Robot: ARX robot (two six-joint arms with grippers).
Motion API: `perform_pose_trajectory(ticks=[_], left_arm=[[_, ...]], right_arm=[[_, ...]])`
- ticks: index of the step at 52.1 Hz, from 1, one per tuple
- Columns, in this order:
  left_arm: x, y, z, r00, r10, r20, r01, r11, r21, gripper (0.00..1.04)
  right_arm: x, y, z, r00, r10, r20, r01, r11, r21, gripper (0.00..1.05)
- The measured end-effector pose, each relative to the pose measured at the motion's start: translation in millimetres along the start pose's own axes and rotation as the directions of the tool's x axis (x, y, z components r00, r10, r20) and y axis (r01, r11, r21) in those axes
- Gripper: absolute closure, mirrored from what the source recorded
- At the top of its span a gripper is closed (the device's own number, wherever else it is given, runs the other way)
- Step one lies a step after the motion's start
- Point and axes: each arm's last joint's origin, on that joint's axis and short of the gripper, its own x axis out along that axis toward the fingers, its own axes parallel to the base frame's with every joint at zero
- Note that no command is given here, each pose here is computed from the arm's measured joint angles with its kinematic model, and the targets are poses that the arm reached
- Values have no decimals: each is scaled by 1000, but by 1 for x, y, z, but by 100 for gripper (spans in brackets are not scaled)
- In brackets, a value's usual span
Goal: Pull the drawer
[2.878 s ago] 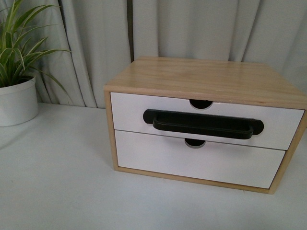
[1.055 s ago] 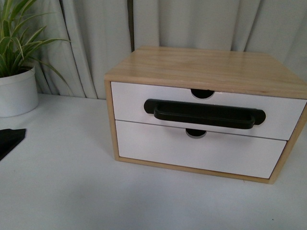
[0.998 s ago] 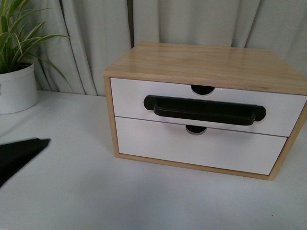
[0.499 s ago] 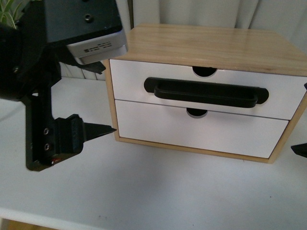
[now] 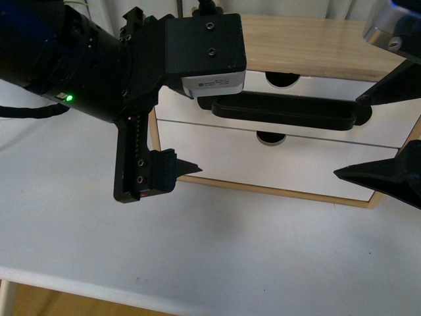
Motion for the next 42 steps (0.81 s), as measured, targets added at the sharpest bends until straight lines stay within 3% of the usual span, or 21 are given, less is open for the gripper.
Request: perform_pose_trajectory(ticks=[21, 42], left_arm=[[25, 7, 23, 998, -40, 41, 37, 997, 71, 6], [35, 8, 22, 998, -62, 27, 59, 995, 85, 6]], right_arm=[[33, -11, -4, 999, -20, 27, 20, 1000, 19, 9], [45, -11, -1, 999, -8, 45, 6, 1000, 29, 9]])
